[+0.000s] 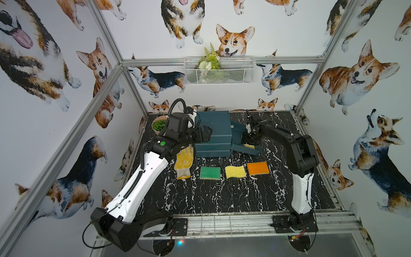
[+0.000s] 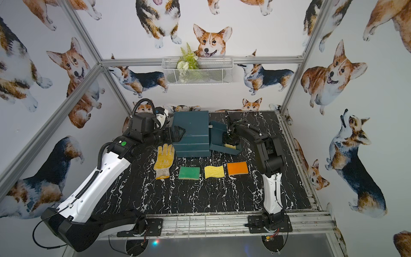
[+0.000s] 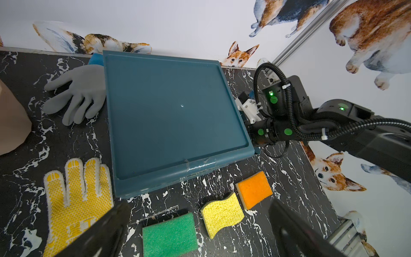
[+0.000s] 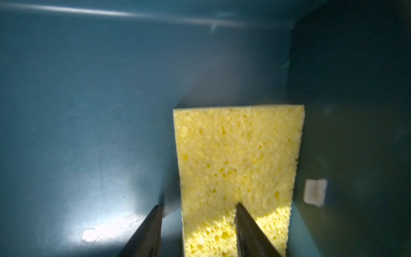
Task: Take the sponge out of the drawer
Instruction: Pick up the sponge from the drawer.
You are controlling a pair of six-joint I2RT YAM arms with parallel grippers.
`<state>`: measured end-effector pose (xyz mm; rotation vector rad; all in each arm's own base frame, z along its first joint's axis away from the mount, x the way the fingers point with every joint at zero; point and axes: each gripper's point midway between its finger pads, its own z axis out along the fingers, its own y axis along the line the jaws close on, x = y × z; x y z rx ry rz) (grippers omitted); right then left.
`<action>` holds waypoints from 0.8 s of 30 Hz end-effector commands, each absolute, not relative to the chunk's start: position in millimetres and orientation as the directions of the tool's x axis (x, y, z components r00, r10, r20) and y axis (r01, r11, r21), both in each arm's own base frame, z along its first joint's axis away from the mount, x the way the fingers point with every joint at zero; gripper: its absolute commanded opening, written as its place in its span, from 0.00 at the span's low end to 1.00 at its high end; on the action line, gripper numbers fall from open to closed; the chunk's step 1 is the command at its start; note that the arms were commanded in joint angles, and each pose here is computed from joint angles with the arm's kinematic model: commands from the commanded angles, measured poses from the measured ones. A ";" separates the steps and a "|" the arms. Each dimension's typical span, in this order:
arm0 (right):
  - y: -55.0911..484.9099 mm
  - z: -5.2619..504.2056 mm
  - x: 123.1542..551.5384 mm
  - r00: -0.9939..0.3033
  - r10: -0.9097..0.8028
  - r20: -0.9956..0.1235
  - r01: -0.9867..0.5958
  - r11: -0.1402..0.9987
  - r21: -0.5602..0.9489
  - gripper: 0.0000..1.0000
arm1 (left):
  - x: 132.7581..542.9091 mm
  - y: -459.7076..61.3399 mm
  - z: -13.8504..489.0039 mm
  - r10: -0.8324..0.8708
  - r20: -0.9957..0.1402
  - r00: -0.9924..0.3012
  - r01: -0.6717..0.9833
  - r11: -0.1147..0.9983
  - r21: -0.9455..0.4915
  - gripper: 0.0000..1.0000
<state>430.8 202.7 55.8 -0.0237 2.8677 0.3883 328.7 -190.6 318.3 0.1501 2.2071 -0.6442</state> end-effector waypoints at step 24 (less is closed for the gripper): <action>199.4 136.4 448.2 -0.889 -0.007 -0.457 -0.130 0.963 0.238 0.00 | 332.0 -190.3 324.2 -0.123 -0.740 -0.661 0.326 0.841 -0.431 1.00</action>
